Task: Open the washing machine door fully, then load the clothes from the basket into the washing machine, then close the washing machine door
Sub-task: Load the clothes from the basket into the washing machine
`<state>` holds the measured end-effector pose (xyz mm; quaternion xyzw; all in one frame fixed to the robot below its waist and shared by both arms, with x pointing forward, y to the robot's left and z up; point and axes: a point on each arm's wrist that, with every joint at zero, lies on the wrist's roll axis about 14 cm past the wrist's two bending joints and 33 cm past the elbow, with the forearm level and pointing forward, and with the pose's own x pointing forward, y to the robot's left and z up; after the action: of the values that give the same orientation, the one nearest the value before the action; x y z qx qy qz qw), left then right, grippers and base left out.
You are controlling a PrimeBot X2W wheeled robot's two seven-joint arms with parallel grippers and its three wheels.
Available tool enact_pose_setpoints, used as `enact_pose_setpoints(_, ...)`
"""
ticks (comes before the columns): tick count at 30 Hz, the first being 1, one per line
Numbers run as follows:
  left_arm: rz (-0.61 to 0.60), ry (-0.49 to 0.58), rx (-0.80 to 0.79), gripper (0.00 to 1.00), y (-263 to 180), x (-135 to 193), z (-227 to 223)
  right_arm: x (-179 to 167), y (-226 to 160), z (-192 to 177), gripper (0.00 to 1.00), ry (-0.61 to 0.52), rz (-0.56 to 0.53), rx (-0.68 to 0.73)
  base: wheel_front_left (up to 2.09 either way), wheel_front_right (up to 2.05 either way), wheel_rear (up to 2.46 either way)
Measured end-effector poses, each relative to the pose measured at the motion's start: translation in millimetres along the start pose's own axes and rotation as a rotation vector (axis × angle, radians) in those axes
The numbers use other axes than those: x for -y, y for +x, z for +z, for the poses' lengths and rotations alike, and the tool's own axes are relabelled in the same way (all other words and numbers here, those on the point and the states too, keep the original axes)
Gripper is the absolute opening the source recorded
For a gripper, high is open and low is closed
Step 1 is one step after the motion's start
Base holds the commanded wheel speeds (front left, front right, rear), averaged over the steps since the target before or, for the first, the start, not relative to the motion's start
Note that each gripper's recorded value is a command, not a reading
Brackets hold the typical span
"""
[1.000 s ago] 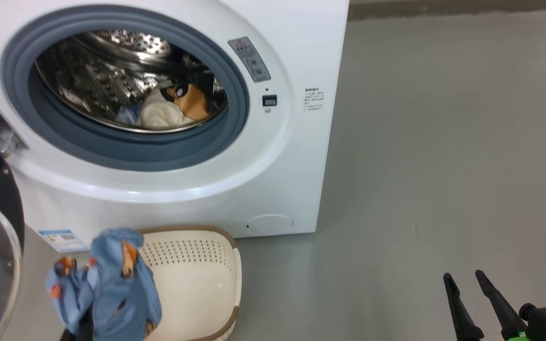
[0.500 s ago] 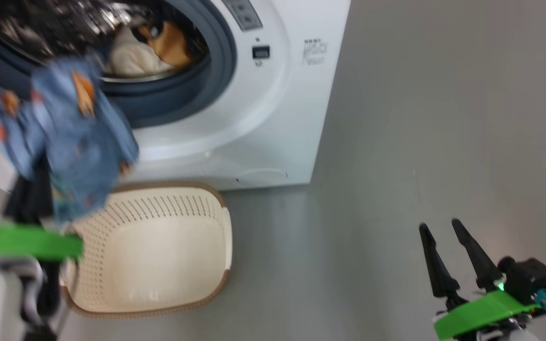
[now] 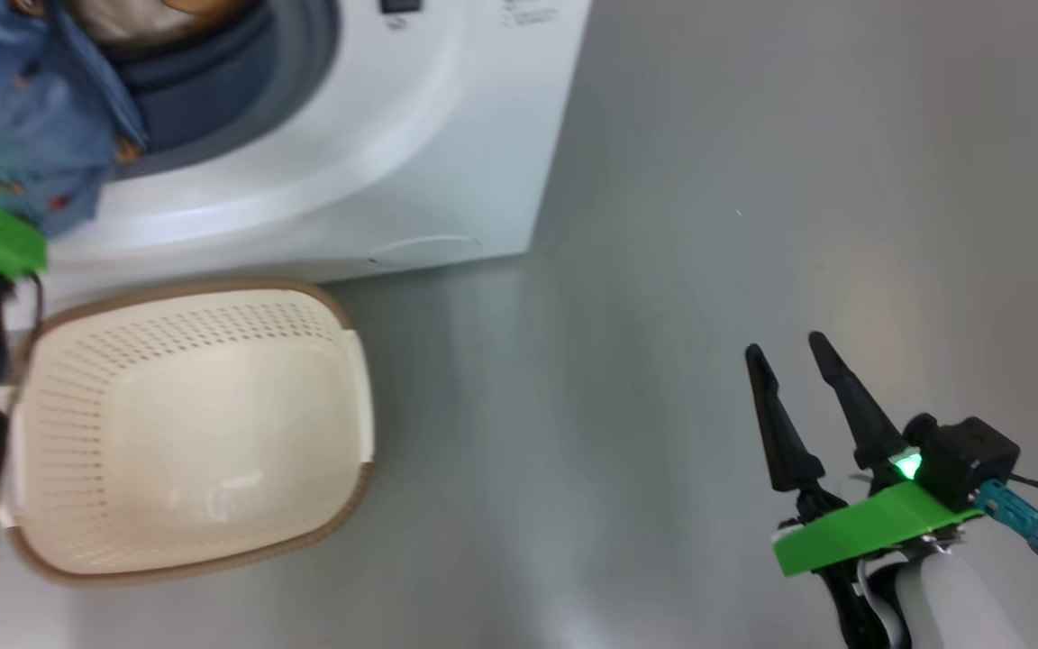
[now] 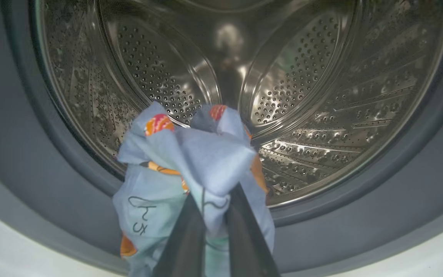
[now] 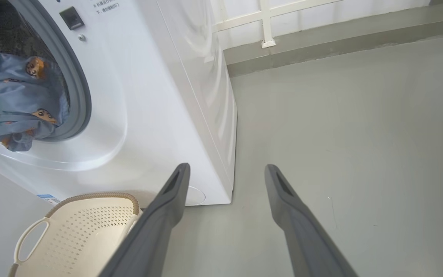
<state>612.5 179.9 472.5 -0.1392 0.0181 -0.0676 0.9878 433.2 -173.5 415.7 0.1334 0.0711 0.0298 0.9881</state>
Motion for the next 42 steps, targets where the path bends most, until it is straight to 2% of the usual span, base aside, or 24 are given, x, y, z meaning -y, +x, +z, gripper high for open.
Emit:
enact_pose_setpoints(6,-0.038,0.032,0.000,0.00,48,11,1,7,3,-8,1.00,0.001,-0.027,-0.019,0.00,0.00,0.00)
enact_pose_setpoints(11,-0.053,0.022,0.170,0.00,84,15,51,16,7,-15,1.00,-0.009,-0.047,-0.035,0.00,0.00,0.00)
enact_pose_setpoints(12,-0.052,0.027,0.184,0.46,88,15,53,18,8,-15,1.00,-0.011,-0.053,-0.036,0.00,0.00,0.00)
enact_pose_setpoints(13,-0.050,0.032,0.173,1.00,91,14,47,20,8,-16,1.00,-0.013,-0.059,-0.038,0.00,0.00,0.00)
enact_pose_setpoints(17,-0.047,0.030,0.088,1.00,91,16,4,27,6,-21,1.00,-0.016,-0.081,-0.053,0.00,0.00,0.00)
enact_pose_setpoints(25,-0.027,0.020,0.020,1.00,70,11,-25,22,8,-18,1.00,-0.013,-0.066,-0.042,0.00,0.00,0.00)
enact_pose_setpoints(42,0.002,0.020,-0.042,1.00,-15,7,-44,6,12,6,1.00,-0.047,0.006,0.013,0.00,0.00,0.00)
